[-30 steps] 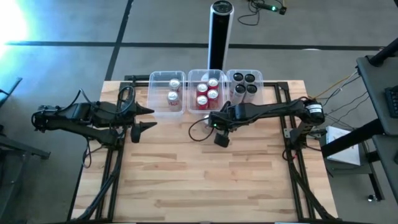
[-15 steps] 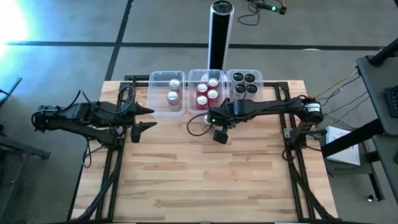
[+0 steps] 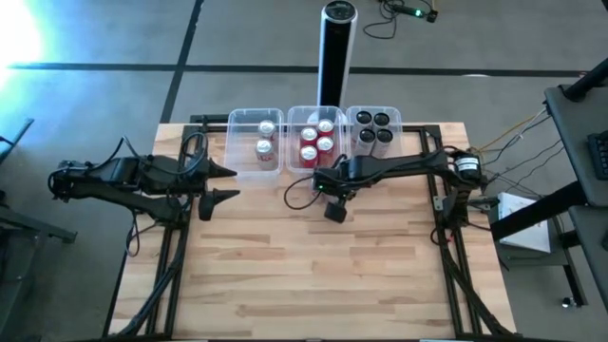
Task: Sort soda cans
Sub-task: Put the right white soda can into the left transparent bin
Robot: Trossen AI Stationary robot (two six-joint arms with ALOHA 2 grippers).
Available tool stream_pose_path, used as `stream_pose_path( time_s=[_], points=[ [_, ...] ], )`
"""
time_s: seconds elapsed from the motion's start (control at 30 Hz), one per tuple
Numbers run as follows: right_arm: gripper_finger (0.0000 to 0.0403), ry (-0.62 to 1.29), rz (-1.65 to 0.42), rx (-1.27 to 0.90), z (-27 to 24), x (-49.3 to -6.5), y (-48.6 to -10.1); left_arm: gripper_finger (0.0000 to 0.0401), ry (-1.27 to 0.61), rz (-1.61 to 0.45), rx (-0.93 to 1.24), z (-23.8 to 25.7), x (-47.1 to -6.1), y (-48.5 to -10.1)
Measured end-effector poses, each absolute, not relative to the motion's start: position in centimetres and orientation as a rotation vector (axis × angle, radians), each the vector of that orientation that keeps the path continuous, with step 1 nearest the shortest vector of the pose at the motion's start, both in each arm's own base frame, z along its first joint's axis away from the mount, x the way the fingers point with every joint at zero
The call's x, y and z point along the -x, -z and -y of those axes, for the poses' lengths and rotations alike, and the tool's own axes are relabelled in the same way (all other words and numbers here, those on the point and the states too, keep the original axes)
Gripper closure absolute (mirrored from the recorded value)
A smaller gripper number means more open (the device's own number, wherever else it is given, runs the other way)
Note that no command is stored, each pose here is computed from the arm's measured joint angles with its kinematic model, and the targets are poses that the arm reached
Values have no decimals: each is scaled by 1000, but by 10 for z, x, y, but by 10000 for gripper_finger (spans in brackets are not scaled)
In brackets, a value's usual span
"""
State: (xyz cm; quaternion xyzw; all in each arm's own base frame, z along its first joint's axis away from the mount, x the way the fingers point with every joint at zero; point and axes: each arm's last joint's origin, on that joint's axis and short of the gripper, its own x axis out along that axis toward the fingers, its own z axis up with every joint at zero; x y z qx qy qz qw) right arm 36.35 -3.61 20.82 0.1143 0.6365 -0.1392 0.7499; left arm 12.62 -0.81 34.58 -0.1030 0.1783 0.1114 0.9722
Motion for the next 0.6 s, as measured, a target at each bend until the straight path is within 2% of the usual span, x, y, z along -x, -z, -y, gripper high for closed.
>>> stream_pose_path(
  time_s=[0.2,0.37,0.6],
  points=[
    [49,301,-1400,-250,34,-367,-202,143,-227,-356,218,8,-125,-346],
    [96,309,-1376,-292,34,-368,-209,143,-209,-408,217,8,-122,-342],
    [105,191,-1468,-420,15,-367,-253,143,-233,-466,264,7,-109,-337]
  ],
)
